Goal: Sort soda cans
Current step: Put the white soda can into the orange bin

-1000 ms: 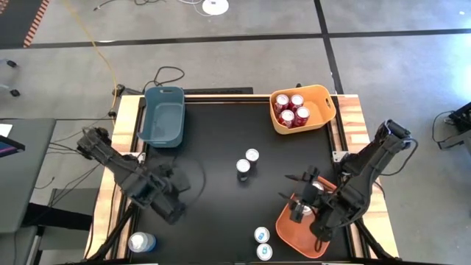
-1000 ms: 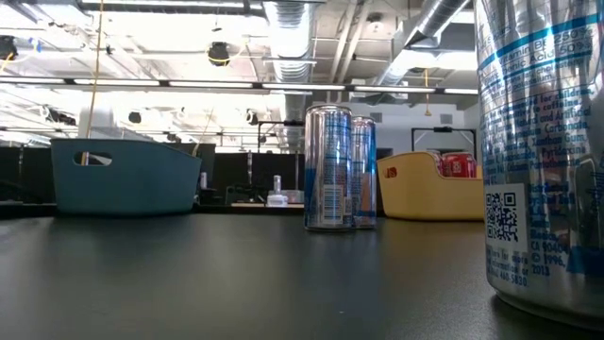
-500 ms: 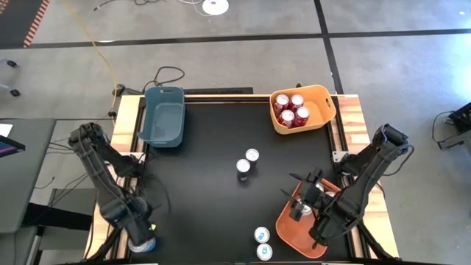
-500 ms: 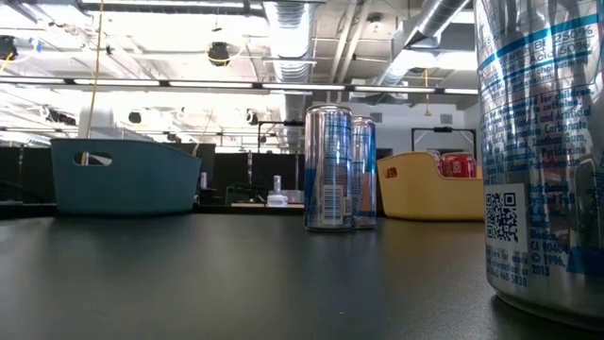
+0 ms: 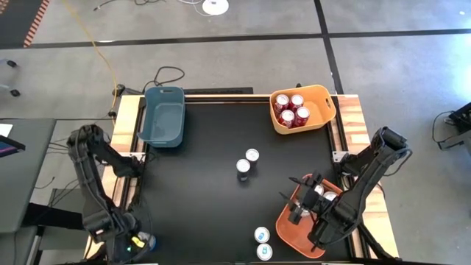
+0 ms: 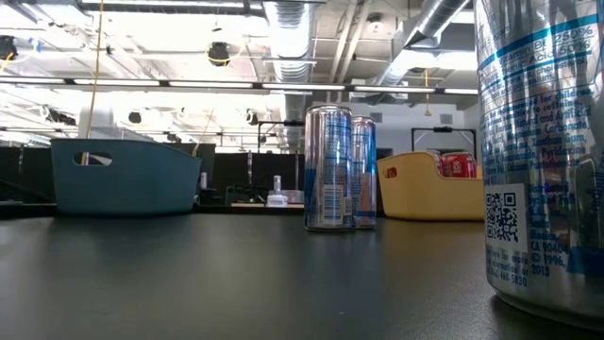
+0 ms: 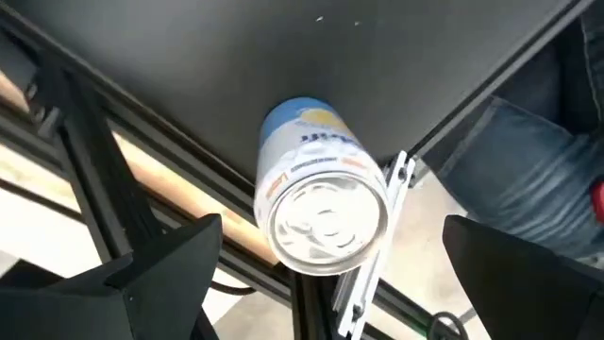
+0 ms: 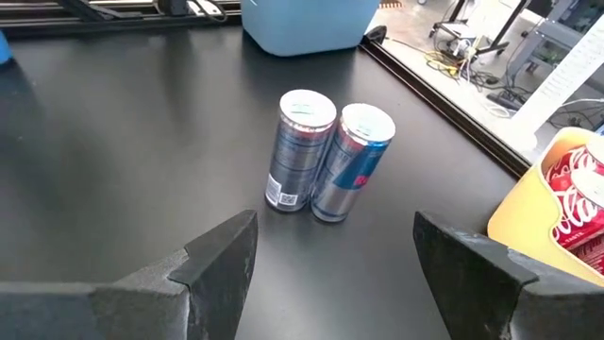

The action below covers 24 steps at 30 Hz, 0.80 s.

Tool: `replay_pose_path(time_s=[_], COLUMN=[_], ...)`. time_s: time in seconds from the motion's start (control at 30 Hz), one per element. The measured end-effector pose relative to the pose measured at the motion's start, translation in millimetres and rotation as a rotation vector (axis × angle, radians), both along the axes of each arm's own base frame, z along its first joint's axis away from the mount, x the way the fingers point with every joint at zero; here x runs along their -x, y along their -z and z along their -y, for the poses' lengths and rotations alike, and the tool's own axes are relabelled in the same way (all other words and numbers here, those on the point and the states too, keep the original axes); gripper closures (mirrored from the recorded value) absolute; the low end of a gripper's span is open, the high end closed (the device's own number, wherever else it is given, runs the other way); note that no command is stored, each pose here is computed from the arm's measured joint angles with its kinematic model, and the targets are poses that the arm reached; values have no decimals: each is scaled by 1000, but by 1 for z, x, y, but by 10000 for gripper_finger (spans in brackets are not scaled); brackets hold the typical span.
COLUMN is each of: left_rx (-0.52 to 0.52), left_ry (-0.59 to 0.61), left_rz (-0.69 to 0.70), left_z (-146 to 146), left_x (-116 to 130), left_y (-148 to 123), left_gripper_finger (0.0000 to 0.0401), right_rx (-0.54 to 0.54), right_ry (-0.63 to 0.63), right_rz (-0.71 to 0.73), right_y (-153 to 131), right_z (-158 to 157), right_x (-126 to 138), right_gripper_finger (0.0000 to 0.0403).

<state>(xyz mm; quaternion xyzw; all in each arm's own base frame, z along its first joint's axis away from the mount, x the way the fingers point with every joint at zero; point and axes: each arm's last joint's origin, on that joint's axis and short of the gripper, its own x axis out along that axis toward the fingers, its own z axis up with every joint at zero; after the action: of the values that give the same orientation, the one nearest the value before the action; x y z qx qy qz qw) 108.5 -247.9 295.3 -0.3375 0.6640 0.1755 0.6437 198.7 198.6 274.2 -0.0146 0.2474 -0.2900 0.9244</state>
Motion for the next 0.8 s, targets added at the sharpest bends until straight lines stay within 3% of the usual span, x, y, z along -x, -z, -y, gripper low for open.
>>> replay_pose_path(time_s=[0.37,0.57,0.67,0.8], left_rx=[-60,-128,-175,-181], left_ry=[36,75,71,117], left_rz=[-28,-23,-30,-25], left_z=[31,33,30,25], left_x=[1,-1,-5,-14], left_y=[32,43,46,45], left_gripper_finger=[3,6,30,90], right_rx=[16,16,14,9], right_ry=[-3,-2,-8,-13], right_rz=[-7,-7,-10,-7], right_y=[0,0,0,0], right_z=[1,1,0,-2], right_x=[0,1,2,3], right_gripper_finger=[101,101,101,101])
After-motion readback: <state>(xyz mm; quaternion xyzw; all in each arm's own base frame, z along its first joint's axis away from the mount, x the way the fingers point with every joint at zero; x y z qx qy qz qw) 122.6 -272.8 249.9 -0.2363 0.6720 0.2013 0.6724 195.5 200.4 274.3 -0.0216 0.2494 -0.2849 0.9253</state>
